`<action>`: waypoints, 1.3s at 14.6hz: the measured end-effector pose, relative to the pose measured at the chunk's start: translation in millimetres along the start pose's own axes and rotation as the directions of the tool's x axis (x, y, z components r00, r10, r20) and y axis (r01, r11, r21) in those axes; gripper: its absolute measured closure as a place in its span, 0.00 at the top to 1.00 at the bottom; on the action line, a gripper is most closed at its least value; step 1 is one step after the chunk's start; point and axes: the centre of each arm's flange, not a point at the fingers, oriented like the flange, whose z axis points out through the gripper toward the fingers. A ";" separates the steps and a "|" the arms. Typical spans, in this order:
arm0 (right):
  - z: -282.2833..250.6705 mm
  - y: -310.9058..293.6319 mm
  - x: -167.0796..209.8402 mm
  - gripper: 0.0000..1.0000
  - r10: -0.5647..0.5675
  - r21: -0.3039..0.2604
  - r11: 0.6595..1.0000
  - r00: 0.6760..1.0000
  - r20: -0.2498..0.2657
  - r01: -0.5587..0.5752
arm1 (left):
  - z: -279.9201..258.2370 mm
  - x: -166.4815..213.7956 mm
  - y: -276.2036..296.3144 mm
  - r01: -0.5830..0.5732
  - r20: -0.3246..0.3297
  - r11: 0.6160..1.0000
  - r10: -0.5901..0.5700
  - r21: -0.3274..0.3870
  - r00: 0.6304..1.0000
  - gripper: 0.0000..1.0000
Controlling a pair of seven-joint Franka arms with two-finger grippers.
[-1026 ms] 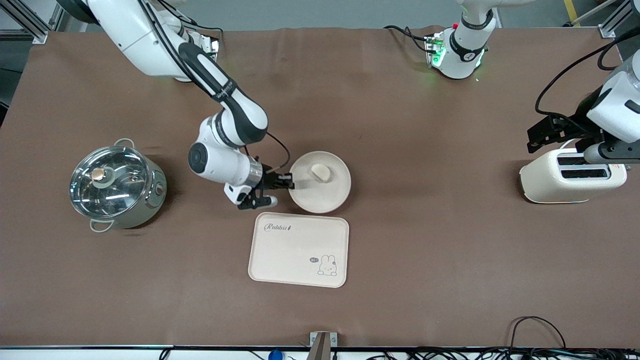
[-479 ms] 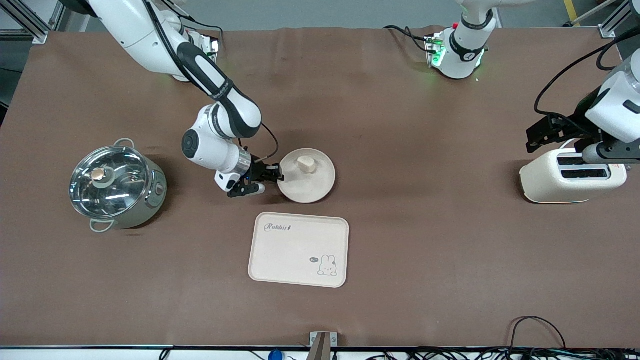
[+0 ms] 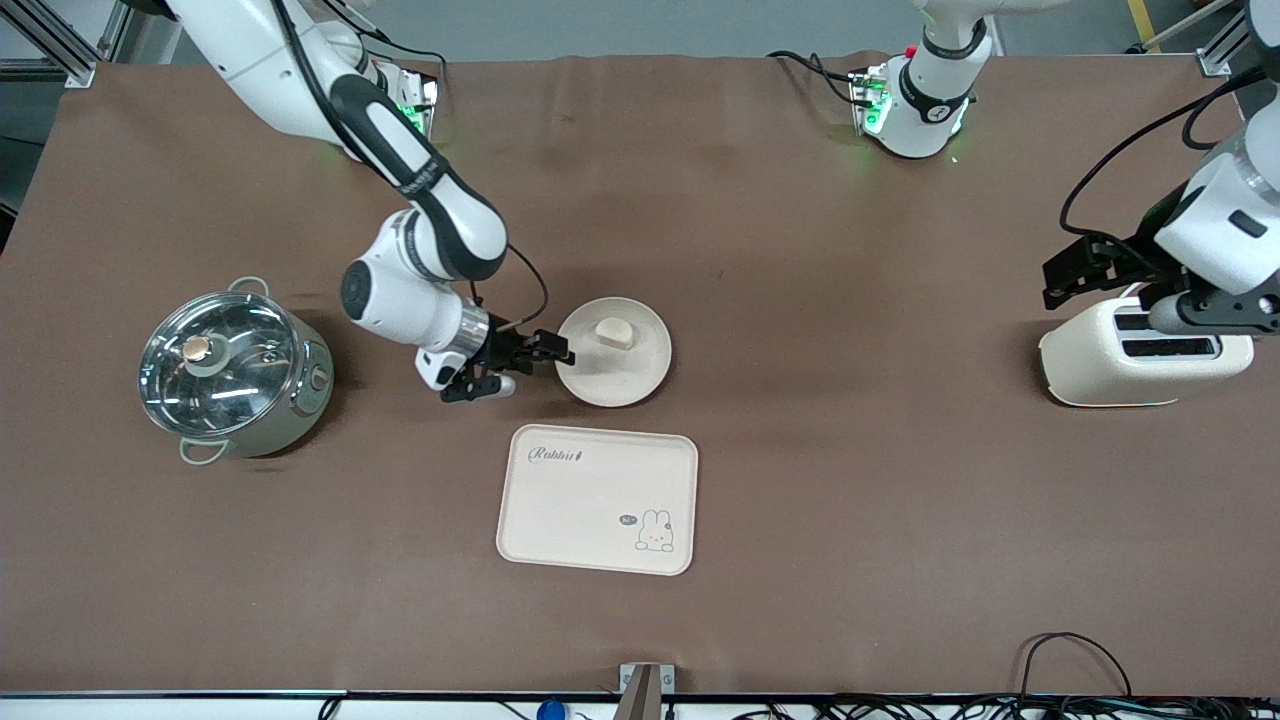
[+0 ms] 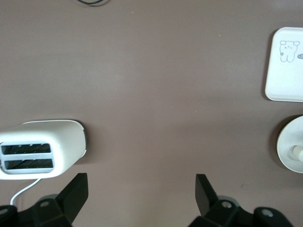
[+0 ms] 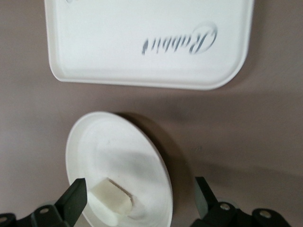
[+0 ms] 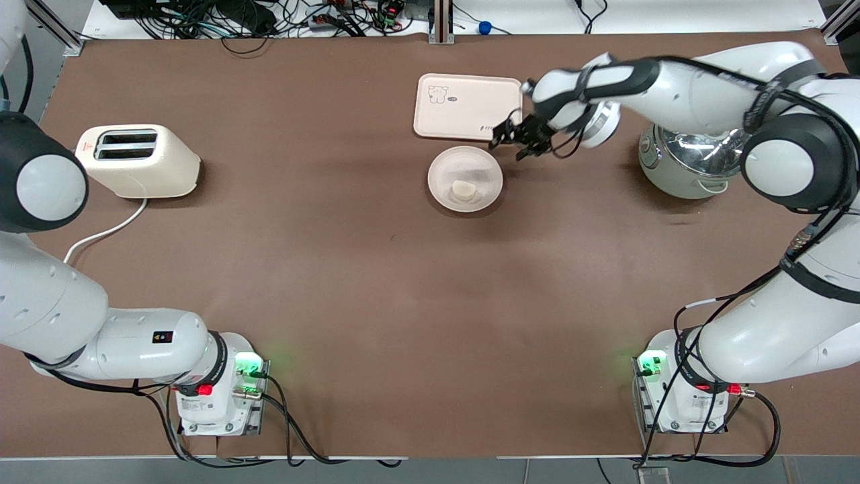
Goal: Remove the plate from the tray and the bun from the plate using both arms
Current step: 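Open and retract the right gripper while the left gripper reaches the bun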
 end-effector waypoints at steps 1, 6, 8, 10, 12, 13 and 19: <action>-24.5 9.1 15.8 1.00 0.000 0.006 1.000 1.000 0.024 -0.001 | 12.4 5.6 10.7 -0.019 0.013 1.000 0.019 -0.004 1.000 1.00; -150.5 58.7 74.9 1.00 -0.069 -0.116 0.990 0.991 0.116 0.082 | 105.2 45.6 96.5 -0.126 0.025 0.991 0.127 -0.038 0.992 1.00; -190.8 58.7 81.3 1.00 -0.074 -0.188 0.977 0.988 0.134 0.098 | 141.0 56.7 129.5 -0.103 0.014 0.993 0.104 -0.054 0.995 1.00; -232.5 46.2 80.8 1.00 -0.038 -0.237 0.970 0.996 0.082 0.056 | 174.8 57.3 171.6 -0.022 0.023 0.998 0.024 -0.063 0.999 1.00; -280.4 34.4 71.6 1.00 -0.047 -0.304 0.951 0.998 0.040 0.057 | 206.4 47.7 219.3 0.082 0.051 0.995 -0.079 -0.061 0.996 1.00; -305.6 29.7 64.3 1.00 -0.064 -0.353 0.933 0.998 0.026 0.069 | 221.1 39.3 245.8 0.137 0.064 0.989 -0.134 -0.056 0.989 1.00; -425.6 -2.6 4.3 1.00 -0.118 -0.544 0.833 0.993 0.000 0.099 | 302.7 -40.4 391.3 0.397 0.039 0.916 -0.399 0.061 0.916 1.00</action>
